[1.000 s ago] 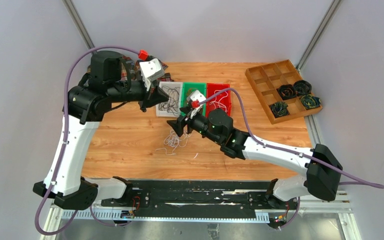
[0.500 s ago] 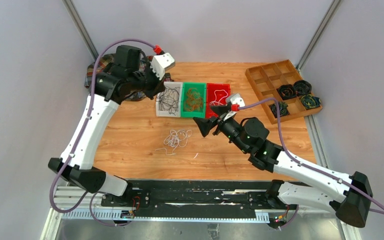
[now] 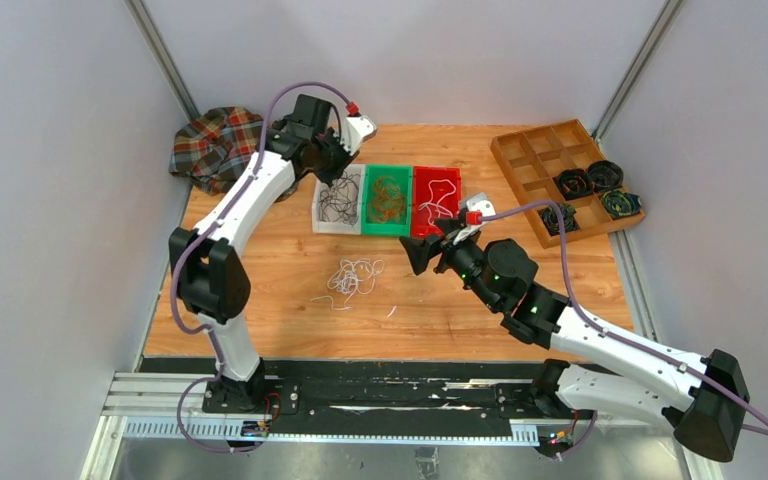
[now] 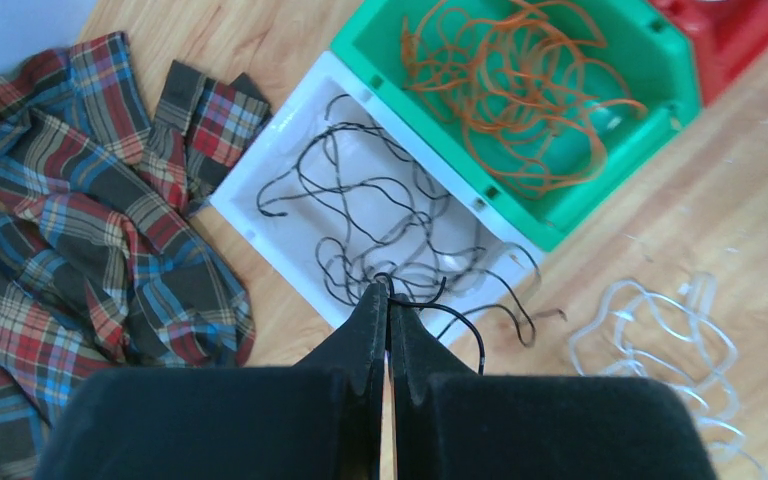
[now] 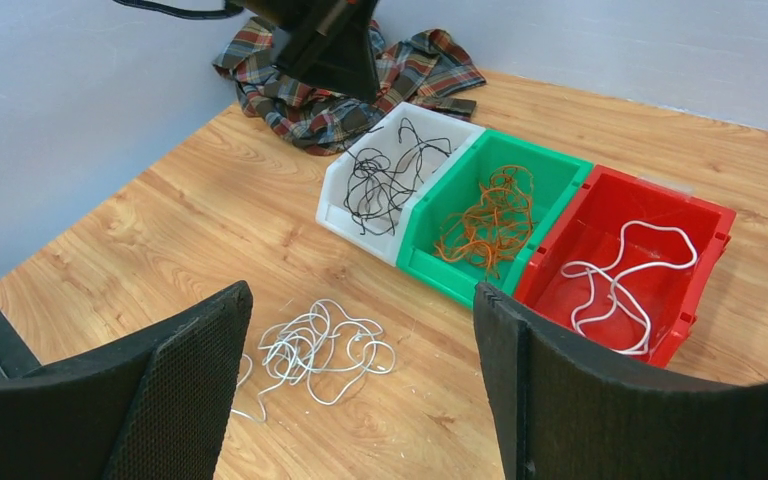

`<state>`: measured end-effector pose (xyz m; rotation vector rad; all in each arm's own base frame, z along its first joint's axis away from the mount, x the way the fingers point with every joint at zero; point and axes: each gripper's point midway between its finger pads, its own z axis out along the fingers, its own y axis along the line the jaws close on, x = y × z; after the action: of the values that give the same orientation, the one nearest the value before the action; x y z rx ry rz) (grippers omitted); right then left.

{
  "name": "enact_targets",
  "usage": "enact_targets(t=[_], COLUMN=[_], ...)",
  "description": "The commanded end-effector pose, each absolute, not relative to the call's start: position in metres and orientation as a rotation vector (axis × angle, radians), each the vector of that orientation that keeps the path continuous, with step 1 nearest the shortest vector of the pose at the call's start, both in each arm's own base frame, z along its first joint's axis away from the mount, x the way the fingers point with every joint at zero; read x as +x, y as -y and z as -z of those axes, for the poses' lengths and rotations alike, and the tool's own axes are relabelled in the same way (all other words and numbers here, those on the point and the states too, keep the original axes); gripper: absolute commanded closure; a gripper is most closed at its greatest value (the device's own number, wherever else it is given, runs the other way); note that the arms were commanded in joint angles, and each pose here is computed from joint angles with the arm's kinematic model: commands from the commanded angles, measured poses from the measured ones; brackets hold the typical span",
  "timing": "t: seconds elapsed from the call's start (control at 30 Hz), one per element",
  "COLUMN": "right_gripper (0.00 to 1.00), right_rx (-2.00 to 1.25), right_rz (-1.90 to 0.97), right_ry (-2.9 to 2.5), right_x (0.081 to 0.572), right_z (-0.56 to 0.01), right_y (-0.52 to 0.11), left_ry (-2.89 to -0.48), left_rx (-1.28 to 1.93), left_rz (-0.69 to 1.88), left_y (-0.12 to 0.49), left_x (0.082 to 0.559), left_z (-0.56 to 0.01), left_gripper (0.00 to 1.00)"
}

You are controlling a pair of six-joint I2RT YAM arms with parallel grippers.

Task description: Untangle the cables

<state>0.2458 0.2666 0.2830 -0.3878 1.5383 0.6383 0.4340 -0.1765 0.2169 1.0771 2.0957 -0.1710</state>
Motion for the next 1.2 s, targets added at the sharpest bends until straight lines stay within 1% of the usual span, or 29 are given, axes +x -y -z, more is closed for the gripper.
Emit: enact_targets(t=[0.0, 0.27, 0.37, 0.43, 0.73, 0.87, 0.9, 0.93, 0.97, 1.03, 1.17], right_gripper=[0.2, 0.21, 0.21, 0.21, 0.21, 0.22, 0.22, 0.22, 0.22, 0.22, 0.22], right_rx=[-0.358, -0.363, -0.373, -0.372, -0.359, -0.362, -0.364, -0.366, -0.366, -0.369, -0.384], right_rz=[-0.585, -0.554, -0.55, -0.545, -0.535, -0.532, -0.536, -0.54, -0.543, -0.547, -0.553], right_ry=[-1.558, -1.601, -1.608, -1.614, -1.636, -1.641, -1.64, -1.64, -1.638, -1.634, -1.625], right_x=[0.254, 0.262, 0.264, 0.266, 0.27, 0.271, 0.27, 0.269, 0.269, 0.268, 0.268], right_z=[-0.276, -0.257, -0.255, -0.254, -0.25, -0.252, -0.254, -0.254, -0.256, -0.259, -0.265], right_y=[-0.256, -0.258, -0.26, -0.26, -0.255, -0.254, -0.255, -0.255, -0.255, -0.255, -0.257], left_ry=[-1.997, -1.926, -1.923, -1.93, -2.033, -2.075, -2.082, -2.086, -2.088, -2.09, -2.087], left_rx=[1.052, 1.094, 1.078, 1.07, 1.139, 1.138, 1.133, 1.13, 1.127, 1.121, 1.134], left_rz=[0.035, -0.095, -0.099, -0.085, -0.024, -0.01, -0.012, -0.01, -0.011, -0.011, 0.001], left_y=[0.168, 0.167, 0.167, 0.168, 0.165, 0.165, 0.165, 0.165, 0.165, 0.165, 0.163], left_x=[0.485, 0.533, 0.543, 0.543, 0.516, 0.514, 0.515, 0.516, 0.517, 0.517, 0.507], left_z=[-0.226, -0.206, -0.2, -0.191, -0.113, -0.096, -0.097, -0.099, -0.103, -0.116, -0.149], left_gripper=[1.0, 1.0, 0.99, 1.0, 0.99, 0.99, 0.98, 0.93, 0.85, 0.72, 0.52])
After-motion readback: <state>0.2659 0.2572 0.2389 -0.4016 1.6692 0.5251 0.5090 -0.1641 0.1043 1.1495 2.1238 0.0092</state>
